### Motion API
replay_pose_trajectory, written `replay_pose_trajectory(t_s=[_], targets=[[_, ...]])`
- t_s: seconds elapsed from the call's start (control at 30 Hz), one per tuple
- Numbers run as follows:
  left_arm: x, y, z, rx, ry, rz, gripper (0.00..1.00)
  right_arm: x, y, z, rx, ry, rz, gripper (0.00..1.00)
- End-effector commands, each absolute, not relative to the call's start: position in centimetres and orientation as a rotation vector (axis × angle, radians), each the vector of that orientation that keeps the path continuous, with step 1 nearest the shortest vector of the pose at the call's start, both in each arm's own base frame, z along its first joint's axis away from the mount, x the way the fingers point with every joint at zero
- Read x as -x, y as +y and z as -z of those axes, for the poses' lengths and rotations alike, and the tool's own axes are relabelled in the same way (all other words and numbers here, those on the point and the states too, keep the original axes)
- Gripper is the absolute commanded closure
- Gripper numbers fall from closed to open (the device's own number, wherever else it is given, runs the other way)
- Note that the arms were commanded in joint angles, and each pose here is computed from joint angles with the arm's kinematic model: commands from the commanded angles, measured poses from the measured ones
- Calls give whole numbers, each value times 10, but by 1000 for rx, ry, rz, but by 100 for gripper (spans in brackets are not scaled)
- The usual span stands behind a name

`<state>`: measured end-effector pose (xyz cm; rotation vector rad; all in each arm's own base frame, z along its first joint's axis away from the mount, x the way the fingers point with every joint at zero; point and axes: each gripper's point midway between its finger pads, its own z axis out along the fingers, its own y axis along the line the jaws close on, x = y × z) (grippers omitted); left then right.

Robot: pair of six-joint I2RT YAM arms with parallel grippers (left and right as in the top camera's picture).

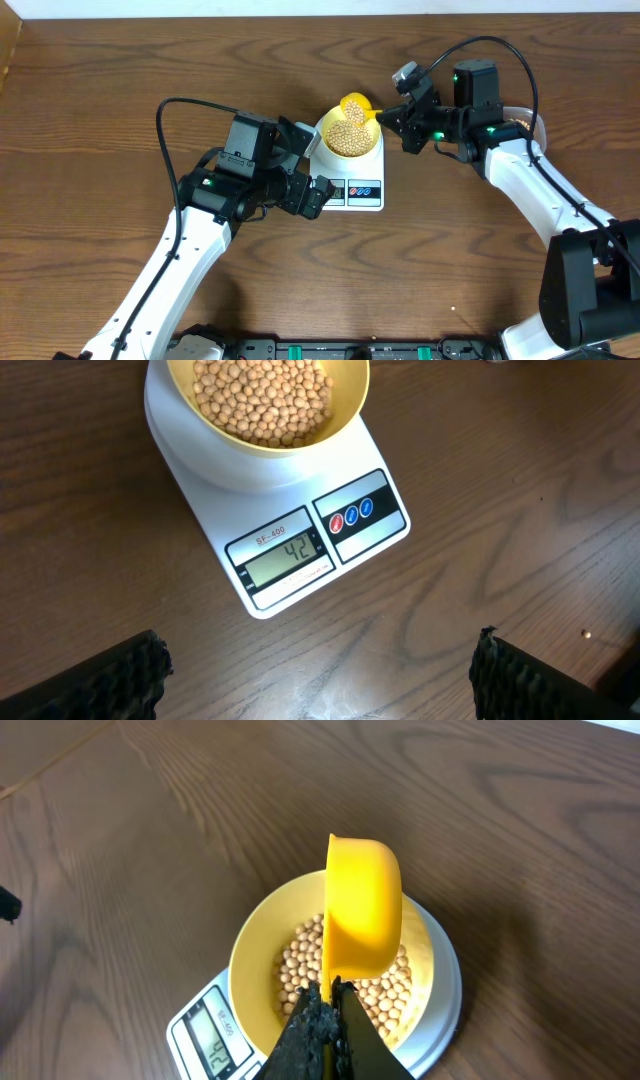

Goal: Scoop item into bowl and weigh 50g on scale
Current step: 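Tip the scoop to pour soybeans into the yellow bowl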

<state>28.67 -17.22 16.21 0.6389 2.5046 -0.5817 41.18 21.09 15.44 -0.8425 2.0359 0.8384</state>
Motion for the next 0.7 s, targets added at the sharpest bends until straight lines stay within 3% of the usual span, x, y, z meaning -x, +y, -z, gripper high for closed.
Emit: replay_pose_trajectory(t_s=[0.0, 0.67], targets=[[-287, -172, -161, -631, 2512, 576, 2, -405, 216, -170, 885, 1981, -863, 99], [-287, -172, -161, -631, 2512, 576, 2, -411, 210, -164, 759, 2072, -860, 99]])
